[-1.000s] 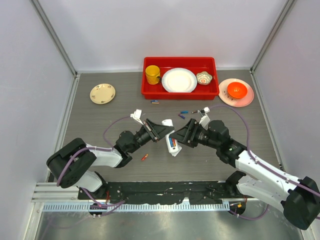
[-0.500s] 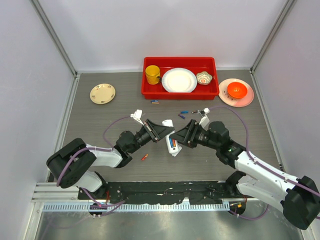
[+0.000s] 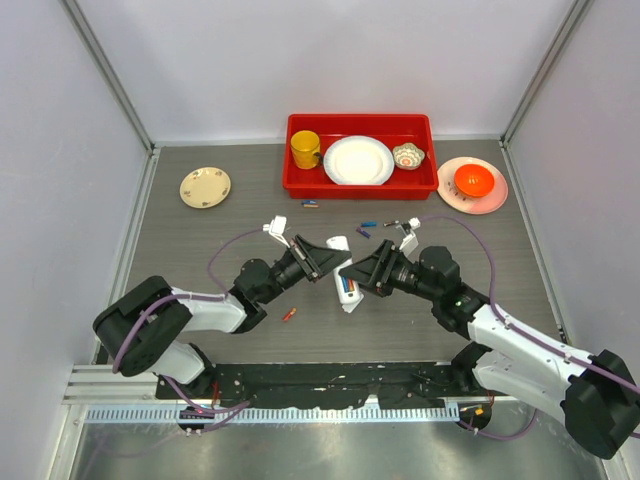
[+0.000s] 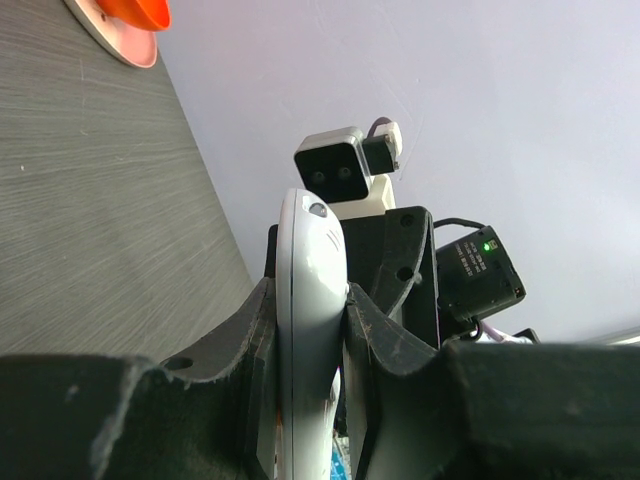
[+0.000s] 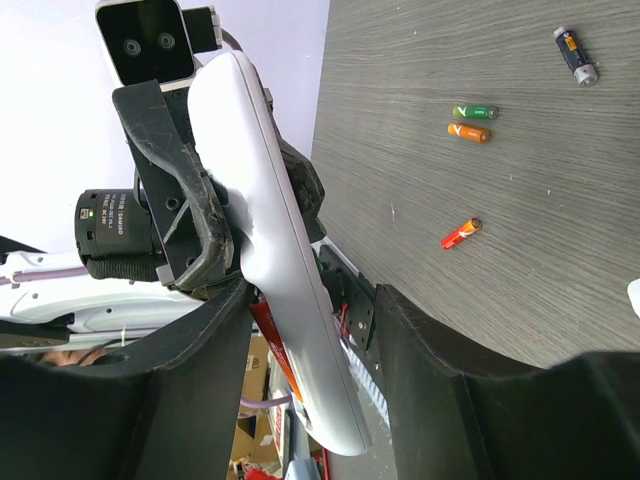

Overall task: Load the batteries into the remote control
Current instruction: Load the battery into the remote control, then adjust the battery cover at the center of the board, then pick up the battery cover at the center of the board.

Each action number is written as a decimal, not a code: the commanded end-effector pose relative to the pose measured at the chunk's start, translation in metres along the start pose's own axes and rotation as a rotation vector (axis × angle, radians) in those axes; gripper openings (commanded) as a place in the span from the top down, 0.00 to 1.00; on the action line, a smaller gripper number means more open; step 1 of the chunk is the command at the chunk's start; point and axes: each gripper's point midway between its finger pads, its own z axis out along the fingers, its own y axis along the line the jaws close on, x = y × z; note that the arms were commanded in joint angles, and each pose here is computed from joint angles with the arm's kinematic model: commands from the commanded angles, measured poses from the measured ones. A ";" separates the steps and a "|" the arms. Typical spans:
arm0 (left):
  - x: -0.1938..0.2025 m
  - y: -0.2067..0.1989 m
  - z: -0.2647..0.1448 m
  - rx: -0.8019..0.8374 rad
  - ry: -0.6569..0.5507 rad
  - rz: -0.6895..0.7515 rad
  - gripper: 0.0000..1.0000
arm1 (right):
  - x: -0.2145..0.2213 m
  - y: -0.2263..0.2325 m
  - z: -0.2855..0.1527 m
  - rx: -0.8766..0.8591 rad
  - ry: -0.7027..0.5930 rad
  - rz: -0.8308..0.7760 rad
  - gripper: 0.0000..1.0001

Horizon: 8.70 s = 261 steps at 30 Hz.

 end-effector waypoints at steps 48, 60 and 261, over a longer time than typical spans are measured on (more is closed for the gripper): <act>-0.035 -0.087 -0.004 0.327 -0.119 0.023 1.00 | -0.021 0.030 -0.012 -0.015 0.008 -0.170 0.40; -0.037 -0.089 -0.005 0.331 -0.127 0.029 1.00 | -0.025 0.031 -0.016 -0.031 -0.006 -0.165 0.44; -0.044 -0.025 -0.059 0.060 -0.112 0.143 1.00 | -0.028 -0.071 -0.029 0.792 0.144 -0.639 0.86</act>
